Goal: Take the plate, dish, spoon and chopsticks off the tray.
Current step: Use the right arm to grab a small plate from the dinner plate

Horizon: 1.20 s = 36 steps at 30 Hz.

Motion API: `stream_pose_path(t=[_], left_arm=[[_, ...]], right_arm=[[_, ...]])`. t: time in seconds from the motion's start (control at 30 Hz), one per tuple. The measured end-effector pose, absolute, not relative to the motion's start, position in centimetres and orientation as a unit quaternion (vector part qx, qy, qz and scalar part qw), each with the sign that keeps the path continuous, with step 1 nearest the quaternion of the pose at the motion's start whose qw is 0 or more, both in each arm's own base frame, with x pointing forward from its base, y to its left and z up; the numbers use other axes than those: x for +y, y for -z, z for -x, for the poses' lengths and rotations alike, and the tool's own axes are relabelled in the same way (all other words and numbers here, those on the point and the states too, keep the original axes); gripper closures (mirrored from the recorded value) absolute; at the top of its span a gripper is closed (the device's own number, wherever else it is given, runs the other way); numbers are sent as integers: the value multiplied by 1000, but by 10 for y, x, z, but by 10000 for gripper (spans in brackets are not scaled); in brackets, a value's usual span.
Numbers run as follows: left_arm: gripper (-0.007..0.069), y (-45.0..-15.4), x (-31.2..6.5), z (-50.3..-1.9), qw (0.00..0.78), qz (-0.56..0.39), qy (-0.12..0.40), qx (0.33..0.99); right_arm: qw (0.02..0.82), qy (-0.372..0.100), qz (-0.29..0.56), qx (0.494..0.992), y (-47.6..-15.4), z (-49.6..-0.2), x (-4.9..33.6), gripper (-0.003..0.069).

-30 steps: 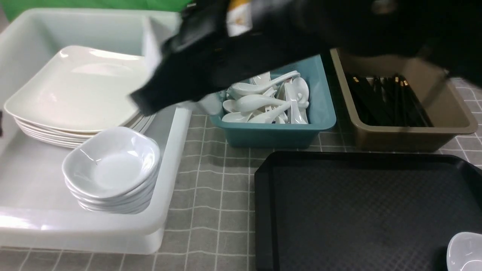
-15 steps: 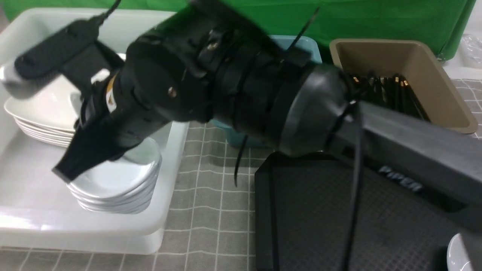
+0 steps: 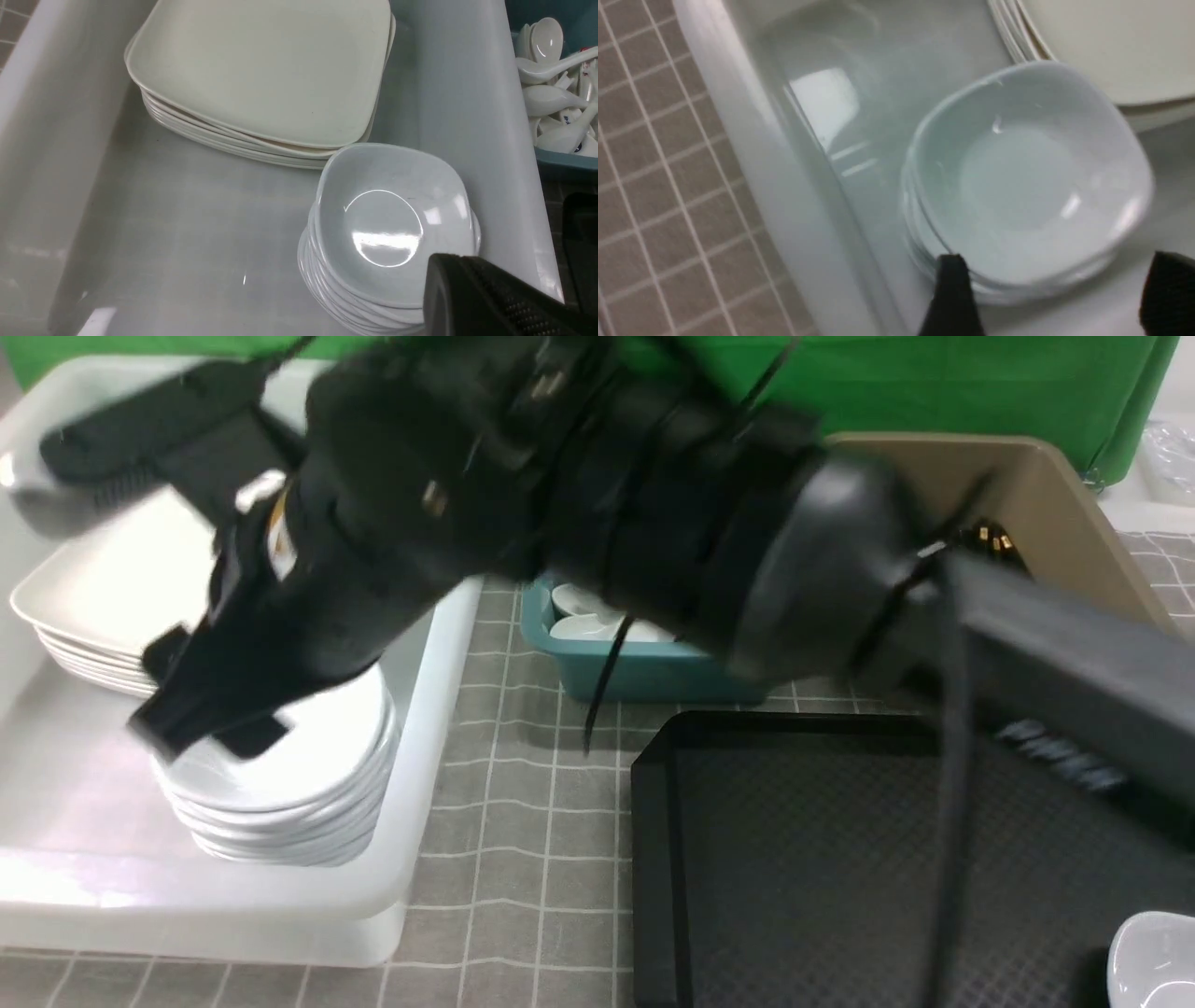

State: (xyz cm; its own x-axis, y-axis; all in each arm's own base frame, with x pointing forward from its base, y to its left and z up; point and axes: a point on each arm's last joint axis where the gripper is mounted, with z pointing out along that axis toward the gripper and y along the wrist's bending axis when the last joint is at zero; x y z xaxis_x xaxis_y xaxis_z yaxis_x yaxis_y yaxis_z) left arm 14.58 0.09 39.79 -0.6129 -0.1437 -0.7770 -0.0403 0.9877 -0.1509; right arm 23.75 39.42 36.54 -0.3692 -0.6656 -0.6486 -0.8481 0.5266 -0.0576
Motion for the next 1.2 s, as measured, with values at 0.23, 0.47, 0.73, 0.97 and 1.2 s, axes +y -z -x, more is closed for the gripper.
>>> stream_pose_path(t=[0.23,0.47,0.73,0.97,1.2], left_arm=[[622,-398,-21,-147,432,-22,123,893],[622,-389,-54,-153,382,-136,178,897],[622,-375,-85,-161,330,-213,200,898],[622,-366,-97,-168,304,-239,197,901],[622,-365,-96,-169,305,-241,188,902]], right_arm=[[315,-4,415,853,-405,-263,307,589],[234,49,291,926,-377,-279,192,624],[70,109,121,984,-273,-256,84,361],[8,87,77,993,-195,-220,64,17],[17,77,69,994,-173,-209,61,98]])
